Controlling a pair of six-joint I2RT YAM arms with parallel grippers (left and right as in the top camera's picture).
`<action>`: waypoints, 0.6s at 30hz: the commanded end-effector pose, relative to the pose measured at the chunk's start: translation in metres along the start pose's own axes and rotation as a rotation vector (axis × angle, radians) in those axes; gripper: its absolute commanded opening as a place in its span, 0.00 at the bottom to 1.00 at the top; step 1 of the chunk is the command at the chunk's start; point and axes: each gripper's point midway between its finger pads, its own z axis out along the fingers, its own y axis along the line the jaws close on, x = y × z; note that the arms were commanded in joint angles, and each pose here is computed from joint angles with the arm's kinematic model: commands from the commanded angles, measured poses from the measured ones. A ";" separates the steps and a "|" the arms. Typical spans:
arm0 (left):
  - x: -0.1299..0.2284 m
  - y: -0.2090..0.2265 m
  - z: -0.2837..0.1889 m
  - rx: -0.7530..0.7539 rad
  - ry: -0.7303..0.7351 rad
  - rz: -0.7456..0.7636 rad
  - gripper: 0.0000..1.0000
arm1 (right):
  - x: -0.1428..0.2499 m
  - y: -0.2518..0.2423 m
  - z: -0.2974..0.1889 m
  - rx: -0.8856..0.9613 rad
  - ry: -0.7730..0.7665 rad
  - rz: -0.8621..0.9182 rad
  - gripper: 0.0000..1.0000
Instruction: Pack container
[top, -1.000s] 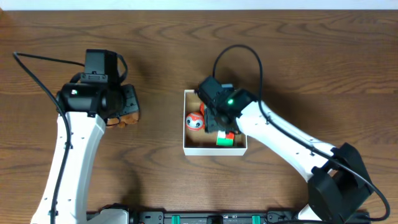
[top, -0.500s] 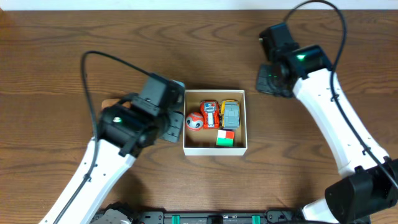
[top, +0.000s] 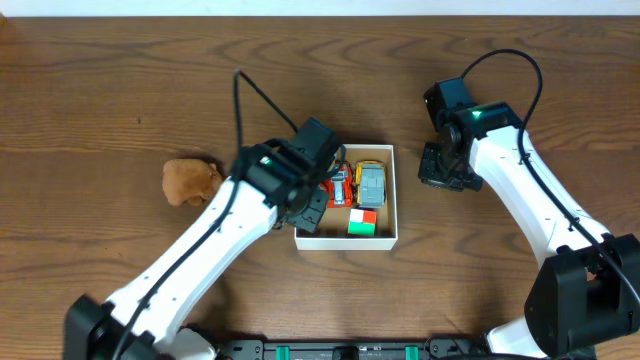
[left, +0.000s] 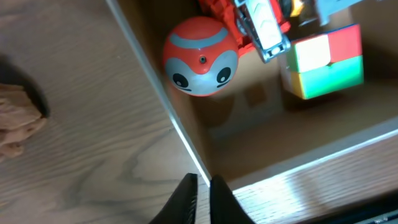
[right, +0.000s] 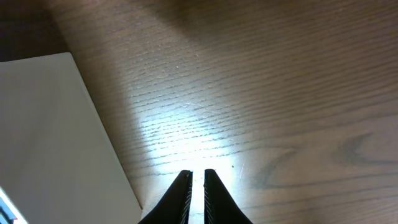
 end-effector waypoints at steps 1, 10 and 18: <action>-0.003 -0.001 0.009 -0.008 0.030 0.006 0.08 | 0.002 -0.001 0.002 -0.018 0.022 -0.006 0.11; -0.015 -0.017 0.029 0.071 0.038 0.031 0.08 | 0.001 0.001 0.002 -0.031 0.021 -0.009 0.12; -0.027 -0.020 0.047 0.074 0.036 0.031 0.07 | 0.001 0.001 0.002 -0.030 0.021 -0.020 0.13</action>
